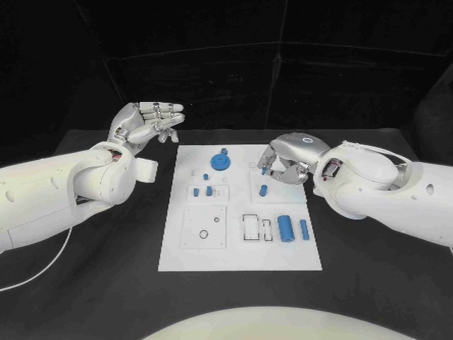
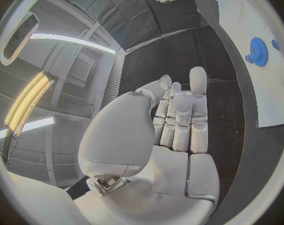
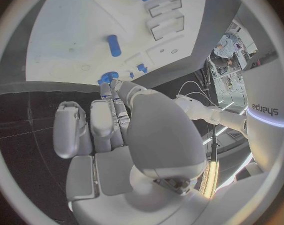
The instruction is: Assemble the parts on the task board
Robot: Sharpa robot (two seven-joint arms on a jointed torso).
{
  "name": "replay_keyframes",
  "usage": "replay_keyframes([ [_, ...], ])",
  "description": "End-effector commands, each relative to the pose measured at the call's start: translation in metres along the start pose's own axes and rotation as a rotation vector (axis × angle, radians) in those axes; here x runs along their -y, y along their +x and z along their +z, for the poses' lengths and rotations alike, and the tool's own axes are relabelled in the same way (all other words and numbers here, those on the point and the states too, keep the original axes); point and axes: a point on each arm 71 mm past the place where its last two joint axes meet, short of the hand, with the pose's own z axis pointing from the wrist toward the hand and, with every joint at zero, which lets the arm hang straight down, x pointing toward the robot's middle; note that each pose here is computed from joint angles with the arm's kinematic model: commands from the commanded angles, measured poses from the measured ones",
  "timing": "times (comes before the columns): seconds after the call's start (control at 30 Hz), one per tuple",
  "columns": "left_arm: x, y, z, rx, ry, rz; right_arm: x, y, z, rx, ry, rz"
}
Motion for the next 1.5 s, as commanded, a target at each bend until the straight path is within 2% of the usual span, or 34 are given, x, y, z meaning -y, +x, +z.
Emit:
replay_keyframes([
  [0.03,0.0010,0.0005,0.0006,-0.003,0.006,-0.005,-0.010,-0.006,-0.001,0.059,-0.035,0.064],
  [0.3,0.0008,0.0015,0.0013,-0.006,0.007,-0.006,-0.032,-0.005,0.007,0.053,-0.093,0.129],
  [0.5,0.0007,0.0028,0.0018,-0.009,0.008,-0.008,-0.047,0.000,0.020,0.034,-0.137,0.155],
  [0.73,0.0008,0.0049,0.0021,-0.013,0.009,-0.011,-0.061,0.021,0.030,-0.006,-0.176,0.171],
  [1.03,0.0006,0.0061,0.0028,-0.016,0.009,-0.012,-0.073,0.054,0.034,-0.060,-0.202,0.183],
  [1.5,0.0001,0.0089,0.0043,-0.022,0.008,-0.015,-0.080,0.076,0.036,-0.102,-0.221,0.187],
])
